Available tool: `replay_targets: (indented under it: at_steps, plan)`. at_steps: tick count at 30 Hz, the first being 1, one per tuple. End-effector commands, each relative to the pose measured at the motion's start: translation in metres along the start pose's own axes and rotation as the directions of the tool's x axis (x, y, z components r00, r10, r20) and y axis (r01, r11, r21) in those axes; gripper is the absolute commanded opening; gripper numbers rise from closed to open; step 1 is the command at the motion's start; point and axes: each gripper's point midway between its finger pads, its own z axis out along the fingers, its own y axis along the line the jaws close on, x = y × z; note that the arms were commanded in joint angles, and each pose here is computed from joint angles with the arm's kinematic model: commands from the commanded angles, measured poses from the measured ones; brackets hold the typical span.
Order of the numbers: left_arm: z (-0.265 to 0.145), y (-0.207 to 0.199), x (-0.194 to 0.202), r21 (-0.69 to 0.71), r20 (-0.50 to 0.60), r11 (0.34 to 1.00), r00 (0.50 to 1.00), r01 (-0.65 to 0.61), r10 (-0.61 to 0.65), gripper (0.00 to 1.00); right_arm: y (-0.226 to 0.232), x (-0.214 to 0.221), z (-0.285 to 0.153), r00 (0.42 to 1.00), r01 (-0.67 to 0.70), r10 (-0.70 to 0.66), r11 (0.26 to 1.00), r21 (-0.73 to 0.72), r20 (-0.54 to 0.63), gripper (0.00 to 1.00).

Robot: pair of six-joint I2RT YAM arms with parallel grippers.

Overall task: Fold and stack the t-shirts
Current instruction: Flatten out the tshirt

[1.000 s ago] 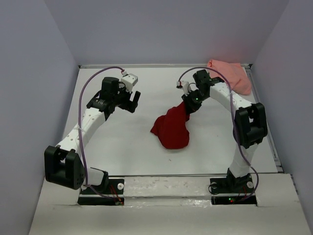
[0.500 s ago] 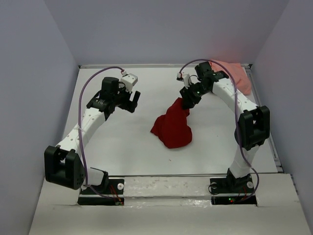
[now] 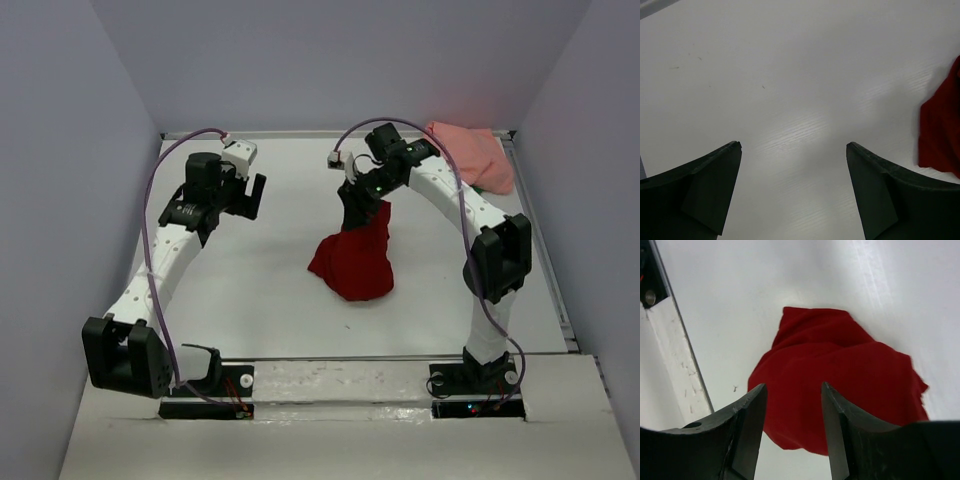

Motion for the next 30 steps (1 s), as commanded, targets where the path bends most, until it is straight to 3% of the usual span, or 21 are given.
replay_targets:
  at_steps: [1, 11, 19, 30]
  plan:
    - [-0.021, 0.009, -0.026, -0.036, 0.097, 0.999, 0.995, 0.007, -0.004, 0.96, 0.018, 0.009, 0.004, 0.999, 0.017, -0.017, 1.0, -0.013, -0.045, 0.54]
    - [-0.018, 0.007, -0.031, -0.012, 0.094, 1.0, 0.995, 0.009, -0.008, 0.96, -0.016, 0.034, -0.055, 0.998, 0.025, -0.01, 0.967, 0.255, -0.058, 0.57]
    - [-0.019, 0.01, -0.036, -0.018, 0.104, 1.0, 0.995, 0.011, -0.009, 0.96, -0.011, 0.089, -0.049, 0.987, -0.018, 0.061, 0.962, 0.271, -0.151, 0.7]
    - [-0.024, 0.009, -0.036, -0.015, 0.111, 1.0, 0.994, 0.007, -0.005, 0.96, -0.018, 0.118, -0.023, 0.975, -0.082, 0.125, 0.971, 0.224, -0.183, 0.73]
